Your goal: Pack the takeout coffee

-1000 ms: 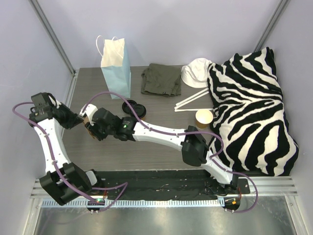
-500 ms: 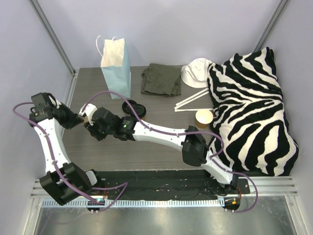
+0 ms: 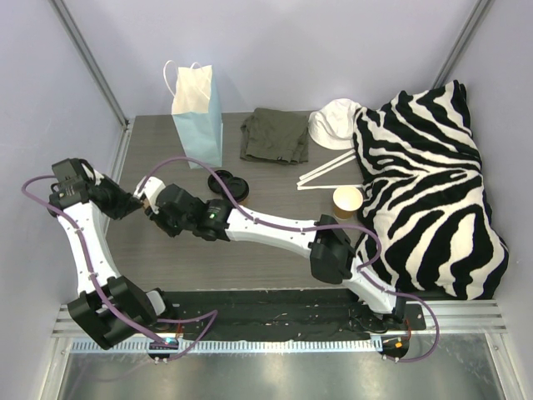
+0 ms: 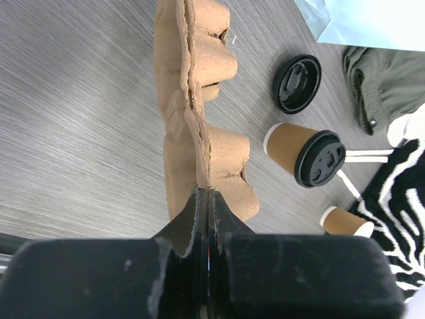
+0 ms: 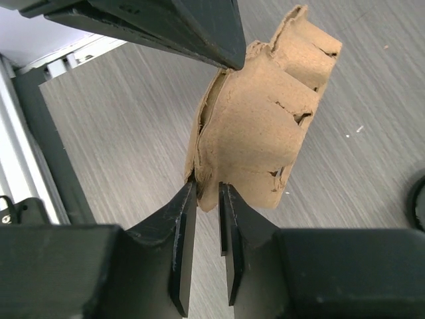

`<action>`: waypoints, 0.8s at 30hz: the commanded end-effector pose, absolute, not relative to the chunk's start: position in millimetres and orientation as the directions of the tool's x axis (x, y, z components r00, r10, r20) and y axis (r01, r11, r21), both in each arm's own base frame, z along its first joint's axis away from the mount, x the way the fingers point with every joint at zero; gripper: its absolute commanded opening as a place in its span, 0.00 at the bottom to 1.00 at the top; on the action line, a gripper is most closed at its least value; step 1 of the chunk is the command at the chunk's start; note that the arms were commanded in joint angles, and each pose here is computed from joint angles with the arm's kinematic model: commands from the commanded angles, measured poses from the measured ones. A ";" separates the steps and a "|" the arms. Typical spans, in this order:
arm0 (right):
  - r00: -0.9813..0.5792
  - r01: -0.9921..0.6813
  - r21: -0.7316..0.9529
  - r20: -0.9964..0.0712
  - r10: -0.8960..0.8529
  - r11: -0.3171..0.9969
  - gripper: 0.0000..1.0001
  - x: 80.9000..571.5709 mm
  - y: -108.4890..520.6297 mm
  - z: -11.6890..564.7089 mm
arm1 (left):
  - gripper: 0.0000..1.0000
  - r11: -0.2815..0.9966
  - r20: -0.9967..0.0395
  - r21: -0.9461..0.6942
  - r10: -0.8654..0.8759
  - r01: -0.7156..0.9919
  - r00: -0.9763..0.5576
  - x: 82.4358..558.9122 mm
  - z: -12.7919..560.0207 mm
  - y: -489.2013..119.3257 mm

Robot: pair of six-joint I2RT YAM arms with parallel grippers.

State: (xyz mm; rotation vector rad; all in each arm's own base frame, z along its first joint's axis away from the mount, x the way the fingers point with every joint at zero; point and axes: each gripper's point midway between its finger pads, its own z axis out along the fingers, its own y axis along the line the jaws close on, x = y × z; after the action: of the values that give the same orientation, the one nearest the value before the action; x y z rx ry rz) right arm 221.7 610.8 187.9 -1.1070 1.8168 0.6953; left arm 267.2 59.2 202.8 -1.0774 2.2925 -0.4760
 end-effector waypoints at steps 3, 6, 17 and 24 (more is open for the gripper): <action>-0.103 -0.842 -0.089 -0.942 -0.320 0.532 0.27 235.6 617.1 234.5 | 0.00 0.554 -0.273 -0.595 -0.821 -0.583 -0.501 269.5 206.7 52.7; -0.091 -0.817 -0.115 -0.942 -0.323 0.565 0.21 243.3 616.1 231.3 | 0.00 0.545 -0.261 -0.599 -0.825 -0.587 -0.501 269.4 208.2 52.9; -0.229 -0.827 0.049 -0.939 -0.256 0.560 0.01 252.3 612.5 225.0 | 0.23 0.576 -0.285 -0.587 -0.805 -0.569 -0.520 270.4 208.4 56.2; -0.432 -0.810 0.300 -0.886 -0.167 0.504 0.01 263.8 610.7 221.3 | 0.59 0.649 -0.379 -0.541 -0.756 -0.535 -0.534 266.7 215.4 65.8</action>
State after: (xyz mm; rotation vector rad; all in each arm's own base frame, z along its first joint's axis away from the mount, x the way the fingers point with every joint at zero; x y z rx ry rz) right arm 255.9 603.5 188.6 -0.9367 1.8855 0.7220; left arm 267.5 59.4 199.3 -1.1095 2.2926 -0.5432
